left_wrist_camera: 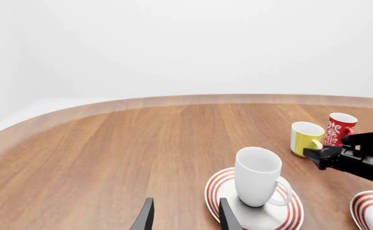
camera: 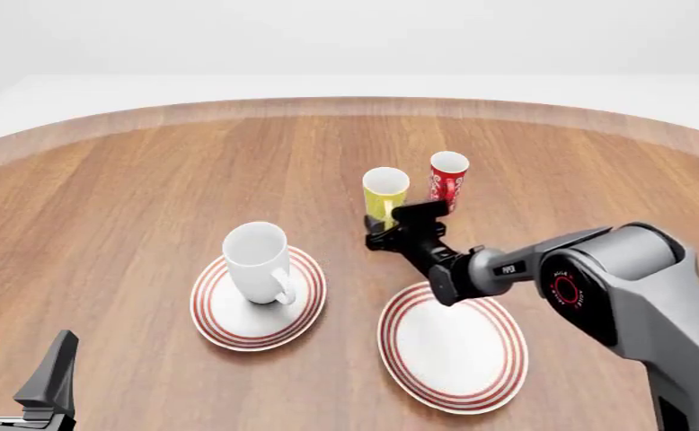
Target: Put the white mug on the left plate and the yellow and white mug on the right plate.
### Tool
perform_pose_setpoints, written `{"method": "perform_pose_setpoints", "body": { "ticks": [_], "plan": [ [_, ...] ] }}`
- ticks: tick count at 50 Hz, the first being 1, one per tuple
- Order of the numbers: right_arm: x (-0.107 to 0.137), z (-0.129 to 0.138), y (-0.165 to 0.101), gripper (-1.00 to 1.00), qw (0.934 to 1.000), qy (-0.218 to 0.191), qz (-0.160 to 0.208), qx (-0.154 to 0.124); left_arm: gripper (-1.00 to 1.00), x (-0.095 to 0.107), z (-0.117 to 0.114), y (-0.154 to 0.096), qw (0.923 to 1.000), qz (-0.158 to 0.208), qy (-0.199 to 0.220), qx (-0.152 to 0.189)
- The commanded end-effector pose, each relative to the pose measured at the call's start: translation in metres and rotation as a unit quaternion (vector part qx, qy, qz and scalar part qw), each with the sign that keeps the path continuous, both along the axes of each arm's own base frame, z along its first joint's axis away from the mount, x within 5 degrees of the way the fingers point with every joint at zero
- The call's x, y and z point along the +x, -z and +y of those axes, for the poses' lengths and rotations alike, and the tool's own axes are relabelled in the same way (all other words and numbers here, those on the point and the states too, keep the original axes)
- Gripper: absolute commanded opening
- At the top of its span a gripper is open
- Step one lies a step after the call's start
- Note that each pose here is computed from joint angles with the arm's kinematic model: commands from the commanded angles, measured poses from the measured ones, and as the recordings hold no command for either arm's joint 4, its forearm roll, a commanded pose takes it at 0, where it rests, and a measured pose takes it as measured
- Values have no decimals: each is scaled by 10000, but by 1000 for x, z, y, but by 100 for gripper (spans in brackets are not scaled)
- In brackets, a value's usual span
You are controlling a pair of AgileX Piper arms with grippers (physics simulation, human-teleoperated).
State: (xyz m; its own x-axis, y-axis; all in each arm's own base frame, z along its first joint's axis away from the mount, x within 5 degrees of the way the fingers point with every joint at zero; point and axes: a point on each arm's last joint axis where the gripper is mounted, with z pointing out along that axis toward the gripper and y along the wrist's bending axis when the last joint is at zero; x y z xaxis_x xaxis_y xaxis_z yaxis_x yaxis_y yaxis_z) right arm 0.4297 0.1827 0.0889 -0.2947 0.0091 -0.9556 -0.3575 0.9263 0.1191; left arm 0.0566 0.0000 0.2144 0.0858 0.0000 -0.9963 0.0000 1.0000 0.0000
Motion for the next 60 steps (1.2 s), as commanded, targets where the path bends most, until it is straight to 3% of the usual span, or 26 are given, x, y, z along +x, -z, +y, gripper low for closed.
{"method": "perform_pose_setpoints", "body": {
  "ticks": [1, 2, 3, 20, 39, 60],
  "plan": [
    [0, 4, 3, 100, 10000, -34, 22, -6, 100, 0, 0, 0, 10000, 0, 0, 0],
    [0, 4, 3, 100, 10000, -37, 18, -3, 100, 0, 0, 0, 10000, 0, 0, 0],
    [0, 2, 2, -100, 10000, -20, 3, -3, 100, 0, 0, 0, 10000, 0, 0, 0],
    [-12, -11, -15, -100, 9998, 54, -188, 43, 100, 0, 0, 0, 10000, 0, 0, 0],
    [-41, -3, -39, -100, 9989, -188, -420, 32, 100, 0, 0, 0, 10000, 0, 0, 0],
    [-72, -13, -63, -100, 9982, -254, -550, -9, 100, 0, 0, 0, 10000, 0, 0, 0]
  ]
}}
